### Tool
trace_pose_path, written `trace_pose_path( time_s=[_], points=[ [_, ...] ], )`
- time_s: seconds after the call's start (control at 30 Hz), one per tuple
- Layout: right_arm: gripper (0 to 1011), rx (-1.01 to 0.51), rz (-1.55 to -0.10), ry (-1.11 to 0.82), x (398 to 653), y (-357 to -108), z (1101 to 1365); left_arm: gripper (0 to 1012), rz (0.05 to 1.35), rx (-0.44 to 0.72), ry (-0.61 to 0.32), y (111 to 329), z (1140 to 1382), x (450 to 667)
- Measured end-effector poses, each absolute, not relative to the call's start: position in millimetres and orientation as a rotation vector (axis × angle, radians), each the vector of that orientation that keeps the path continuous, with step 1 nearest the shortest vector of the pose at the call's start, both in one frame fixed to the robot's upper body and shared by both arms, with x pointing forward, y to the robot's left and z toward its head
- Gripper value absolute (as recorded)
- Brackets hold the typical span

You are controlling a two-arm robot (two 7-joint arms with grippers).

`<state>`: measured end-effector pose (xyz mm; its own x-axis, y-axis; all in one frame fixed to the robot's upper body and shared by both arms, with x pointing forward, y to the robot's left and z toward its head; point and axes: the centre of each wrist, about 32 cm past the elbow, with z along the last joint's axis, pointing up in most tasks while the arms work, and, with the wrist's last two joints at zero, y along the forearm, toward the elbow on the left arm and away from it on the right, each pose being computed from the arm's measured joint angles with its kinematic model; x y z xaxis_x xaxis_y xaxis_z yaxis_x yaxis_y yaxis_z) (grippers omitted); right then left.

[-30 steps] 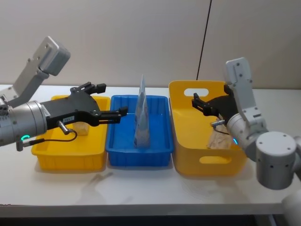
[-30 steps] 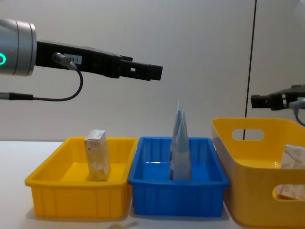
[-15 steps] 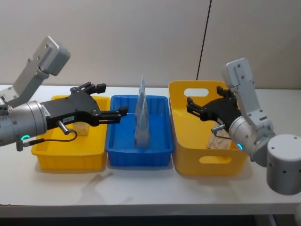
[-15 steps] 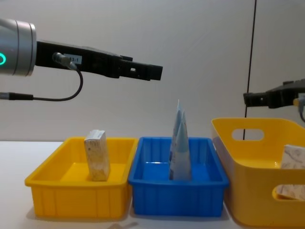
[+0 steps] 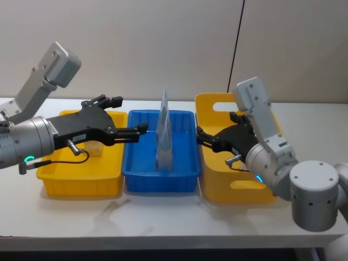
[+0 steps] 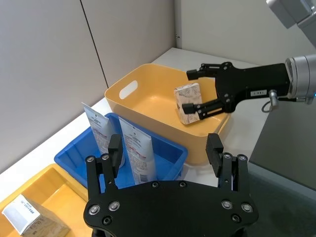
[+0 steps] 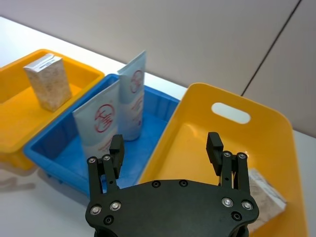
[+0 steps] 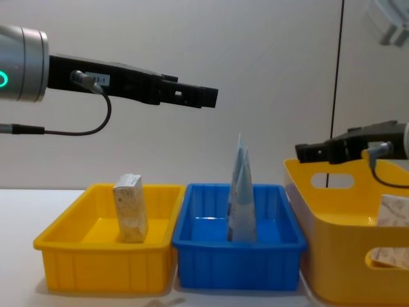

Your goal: Bimanual collaborative sorting of washing and personal care products

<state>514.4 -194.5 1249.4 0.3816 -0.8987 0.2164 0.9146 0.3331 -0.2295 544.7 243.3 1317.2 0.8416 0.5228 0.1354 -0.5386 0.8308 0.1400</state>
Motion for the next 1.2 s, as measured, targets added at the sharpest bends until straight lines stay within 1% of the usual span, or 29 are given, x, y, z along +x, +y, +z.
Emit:
trace_pose_path(
  time_s=[0.5,1.2],
  points=[
    [1003,-0.358,-1.097,-0.048,513,-176,1248,1001,0.564,0.176,-0.093,243,1317,545],
    [1003,-0.404,-1.057,-0.057,538,-152,1240,1001,0.564,0.176,-0.093,243,1317,545]
  ],
)
